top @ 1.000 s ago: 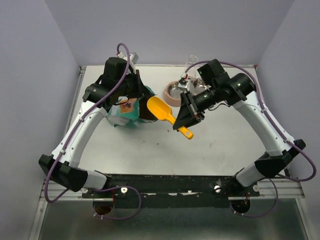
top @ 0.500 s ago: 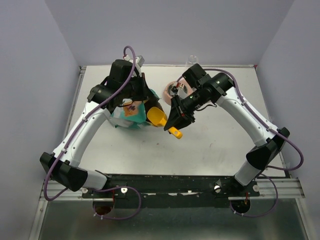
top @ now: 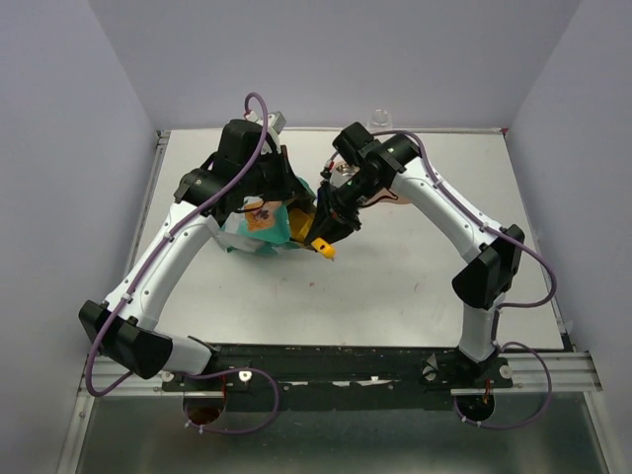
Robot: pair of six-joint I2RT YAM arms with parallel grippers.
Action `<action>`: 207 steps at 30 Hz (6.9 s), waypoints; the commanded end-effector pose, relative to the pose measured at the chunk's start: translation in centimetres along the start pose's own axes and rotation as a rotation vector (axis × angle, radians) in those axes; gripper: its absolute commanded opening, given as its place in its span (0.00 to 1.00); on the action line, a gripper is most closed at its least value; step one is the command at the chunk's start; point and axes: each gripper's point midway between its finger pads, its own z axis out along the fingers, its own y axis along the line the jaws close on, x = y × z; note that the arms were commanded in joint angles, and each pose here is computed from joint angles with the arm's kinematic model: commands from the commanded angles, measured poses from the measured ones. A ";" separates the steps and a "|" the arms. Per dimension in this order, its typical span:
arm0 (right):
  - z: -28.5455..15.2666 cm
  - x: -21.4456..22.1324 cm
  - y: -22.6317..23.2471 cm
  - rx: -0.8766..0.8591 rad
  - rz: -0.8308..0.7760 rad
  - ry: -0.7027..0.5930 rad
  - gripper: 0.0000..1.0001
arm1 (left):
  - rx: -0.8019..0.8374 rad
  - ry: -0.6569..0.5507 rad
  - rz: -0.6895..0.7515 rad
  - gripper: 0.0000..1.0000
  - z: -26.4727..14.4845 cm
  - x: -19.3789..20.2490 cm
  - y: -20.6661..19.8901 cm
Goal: Serve the pet food
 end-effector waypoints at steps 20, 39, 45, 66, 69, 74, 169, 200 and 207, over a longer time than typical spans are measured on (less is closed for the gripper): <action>5.8 -9.6 -3.0 0.103 -0.027 -0.106 0.01 | 0.038 -0.067 -0.003 0.00 -0.7 -1.8 -1.5; 2.1 -6.7 -1.9 0.056 -0.235 -0.179 0.01 | 0.029 -0.098 -0.011 0.00 -1.2 -3.5 -2.0; -1.0 -0.5 -2.8 0.042 -0.352 -0.150 0.01 | -0.036 -0.153 -0.070 0.00 -1.7 -5.1 0.2; -10.0 0.5 -9.7 0.293 -0.330 -0.786 0.01 | -0.085 -0.195 -0.089 0.00 -3.2 -6.4 2.2; -6.5 -2.1 -14.9 0.429 -0.271 -0.710 0.01 | -0.076 -0.192 -0.089 0.00 -3.5 -5.9 2.1; -0.9 -8.0 -19.1 0.539 -0.344 -0.681 0.01 | -0.068 -0.194 -0.084 0.00 -4.3 -5.2 2.0; 12.7 -3.6 -24.6 0.426 -0.684 -0.994 0.01 | -0.030 -0.139 -0.089 0.00 -5.5 4.9 4.2; -6.2 14.0 -1.0 0.111 -0.418 -0.592 0.01 | -0.100 -0.045 0.076 0.00 -2.3 -1.3 1.5; -5.4 10.5 1.2 0.109 -0.407 -0.576 0.00 | -0.079 -0.016 0.071 0.00 -2.7 0.2 1.1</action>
